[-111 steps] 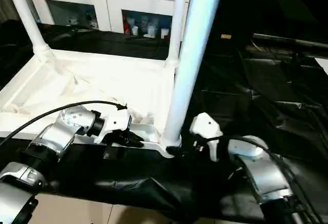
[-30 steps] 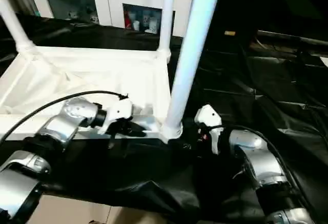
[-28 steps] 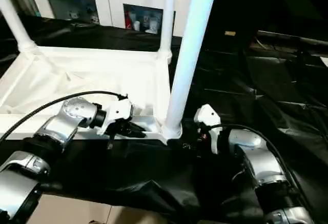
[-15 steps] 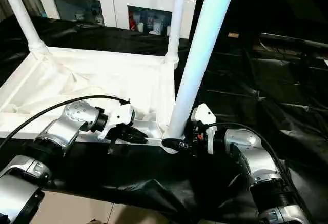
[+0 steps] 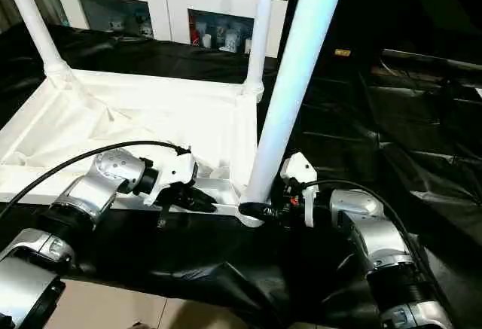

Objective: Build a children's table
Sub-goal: Rotate leg to tighten

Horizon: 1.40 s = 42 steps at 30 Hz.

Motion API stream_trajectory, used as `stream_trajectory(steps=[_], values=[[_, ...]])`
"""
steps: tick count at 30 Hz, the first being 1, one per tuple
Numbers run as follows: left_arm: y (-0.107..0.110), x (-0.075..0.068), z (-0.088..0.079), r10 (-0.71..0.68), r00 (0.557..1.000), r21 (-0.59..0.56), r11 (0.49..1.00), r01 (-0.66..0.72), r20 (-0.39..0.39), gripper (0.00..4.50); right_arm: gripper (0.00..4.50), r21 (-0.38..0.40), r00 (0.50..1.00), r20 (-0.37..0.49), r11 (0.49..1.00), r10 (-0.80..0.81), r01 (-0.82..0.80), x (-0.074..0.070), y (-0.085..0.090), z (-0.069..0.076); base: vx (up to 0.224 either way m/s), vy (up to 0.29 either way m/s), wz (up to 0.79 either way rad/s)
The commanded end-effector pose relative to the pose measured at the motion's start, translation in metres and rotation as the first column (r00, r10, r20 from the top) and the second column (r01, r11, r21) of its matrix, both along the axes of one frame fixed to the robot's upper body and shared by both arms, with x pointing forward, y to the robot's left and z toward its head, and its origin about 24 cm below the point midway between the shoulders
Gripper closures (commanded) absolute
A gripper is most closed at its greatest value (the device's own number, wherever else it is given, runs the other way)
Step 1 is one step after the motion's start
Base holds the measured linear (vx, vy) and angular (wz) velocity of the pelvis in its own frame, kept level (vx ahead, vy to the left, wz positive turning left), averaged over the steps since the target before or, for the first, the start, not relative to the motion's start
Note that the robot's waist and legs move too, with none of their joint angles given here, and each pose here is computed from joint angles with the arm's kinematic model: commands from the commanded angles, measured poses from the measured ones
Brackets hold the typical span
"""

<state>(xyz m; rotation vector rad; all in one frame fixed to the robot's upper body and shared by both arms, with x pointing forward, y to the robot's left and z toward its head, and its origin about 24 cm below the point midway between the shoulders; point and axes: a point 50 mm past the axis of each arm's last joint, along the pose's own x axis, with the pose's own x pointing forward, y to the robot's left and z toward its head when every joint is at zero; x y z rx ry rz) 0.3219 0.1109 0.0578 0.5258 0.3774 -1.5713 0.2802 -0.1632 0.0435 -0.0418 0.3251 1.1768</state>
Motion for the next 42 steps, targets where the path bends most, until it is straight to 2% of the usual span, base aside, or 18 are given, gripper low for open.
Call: stream_trajectory(steps=[1, 5, 6, 7, 12, 14, 16, 17, 19, 22, 23, 25, 28, 30, 31, 33, 35, 42], values=[[-0.005, 0.003, -0.003, 0.083, 0.996, -0.041, 0.996, -0.081, 0.026, 4.5, 1.86, 0.017, 0.998, -0.053, 0.999, -0.038, 0.039, -0.006, 0.009, -0.013, 0.0, 0.0, 0.0], [-0.011, 0.013, -0.01, 0.227, 0.972, -0.007, 0.974, -0.227, 0.064, 4.5, 1.86, -0.002, 0.957, -0.038, 0.957, -0.289, 0.289, 0.006, 0.008, -0.026, 0.0, 0.0, 0.0], [-0.016, 0.018, -0.012, 0.297, 0.952, -0.016, 0.955, -0.296, 0.077, 4.5, 1.87, 0.003, 0.91, -0.035, 0.91, -0.413, 0.414, 0.011, 0.011, -0.032, 0.0, 0.0, 0.0], [-0.019, 0.019, -0.013, 0.319, 0.944, -0.022, 0.948, -0.319, 0.08, 4.5, 1.87, 0.007, 0.888, -0.036, 0.888, -0.459, 0.46, 0.013, 0.012, -0.034, 0.0, 0.0, 0.0], [-0.035, 0.03, -0.014, 0.452, 0.882, -0.012, 0.891, -0.455, 0.13, 4.5, 1.87, -0.021, 0.682, -0.027, 0.682, -0.731, 0.731, 0.028, 0.02, -0.042, -0.01, 0.0, -0.01], [-0.04, 0.032, -0.013, 0.474, 0.87, -0.017, 0.879, -0.477, 0.132, 4.5, 1.87, -0.008, 0.644, -0.037, 0.645, -0.764, 0.764, 0.031, 0.029, -0.039, 0.0, 0.0, 0.0], [-0.042, 0.032, -0.012, 0.453, 0.88, -0.011, 0.89, -0.456, 0.144, 4.5, 1.87, 0.01, 0.663, -0.038, 0.663, -0.748, 0.749, 0.033, 0.037, -0.036, 0.0, 0.0, 0.0], [-0.042, 0.031, -0.012, 0.433, 0.889, -0.004, 0.899, -0.437, 0.148, 4.5, 1.87, 0.034, 0.697, -0.016, 0.697, -0.717, 0.717, 0.033, 0.043, -0.032, 0.0, 0.0, 0.0], [-0.041, 0.031, -0.011, 0.421, 0.894, 0.0, 0.905, -0.426, 0.154, 4.5, 1.87, 0.057, 0.72, -0.009, 0.719, -0.694, 0.693, 0.033, 0.045, -0.029, 0.0, 0.0, 0.0], [-0.038, 0.029, -0.011, 0.365, 0.918, 0.006, 0.929, -0.371, 0.156, 4.5, 1.87, 0.135, 0.786, 0.002, 0.779, -0.618, 0.612, 0.03, 0.047, -0.019, 0.0, 0.0, 0.0], [-0.036, 0.029, -0.011, 0.358, 0.921, 0.012, 0.931, -0.364, 0.152, 4.5, 1.31, 0.155, 0.807, 0.0, 0.797, -0.591, 0.584, 0.029, 0.046, -0.016, 0.0, 0.0, 0.0], [-0.033, 0.028, -0.01, 0.324, 0.935, 0.028, 0.943, -0.331, 0.143, 4.5, 1.17, 0.164, 0.842, 0.034, 0.834, -0.538, 0.526, 0.027, 0.04, -0.009, 0.0, 0.0, 0.0], [-0.026, 0.024, -0.011, 0.257, 0.96, 0.056, 0.963, -0.265, 0.114, 4.5, 0.81, 0.13, 0.895, 0.071, 0.893, -0.441, 0.43, 0.023, 0.028, -0.002, 0.0, 0.0, 0.0], [-0.019, 0.019, -0.011, 0.194, 0.978, 0.085, 0.976, -0.2, 0.077, 4.5, 0.7, 0.073, 0.95, 0.062, 0.95, -0.307, 0.303, 0.015, 0.017, 0.002, 0.0, 0.0, 0.0], [-0.019, 0.019, -0.011, 0.194, 0.978, 0.085, 0.976, -0.2, 0.077, 4.5, 0.63, 0.073, 0.95, 0.062, 0.95, -0.307, 0.303, 0.015, 0.017, 0.002, 0.0, 0.0, 0.0], [-0.011, 0.012, -0.01, 0.096, 0.995, 0.114, 0.989, -0.099, 0.027, 4.5, 0.5, -0.019, 0.991, 0.05, 0.992, -0.124, 0.125, 0.0, 0.002, 0.004, 0.0, 0.0, 0.0], [-0.007, 0.01, -0.009, 0.049, 0.999, 0.125, 0.991, -0.049, 0.006, 4.5, 0.5, -0.057, 0.998, 0.027, 0.997, -0.049, 0.05, -0.006, -0.005, 0.005, 0.061, -0.001, 0.0], [-0.004, 0.005, -0.004, -0.008, 1.0, 0.11, 0.994, 0.011, -0.028, 4.5, 0.5, -0.102, 1.0, 0.015, 0.995, -0.006, 0.008, -0.009, -0.005, 0.001, 0.008, 0.001, 0.0]])
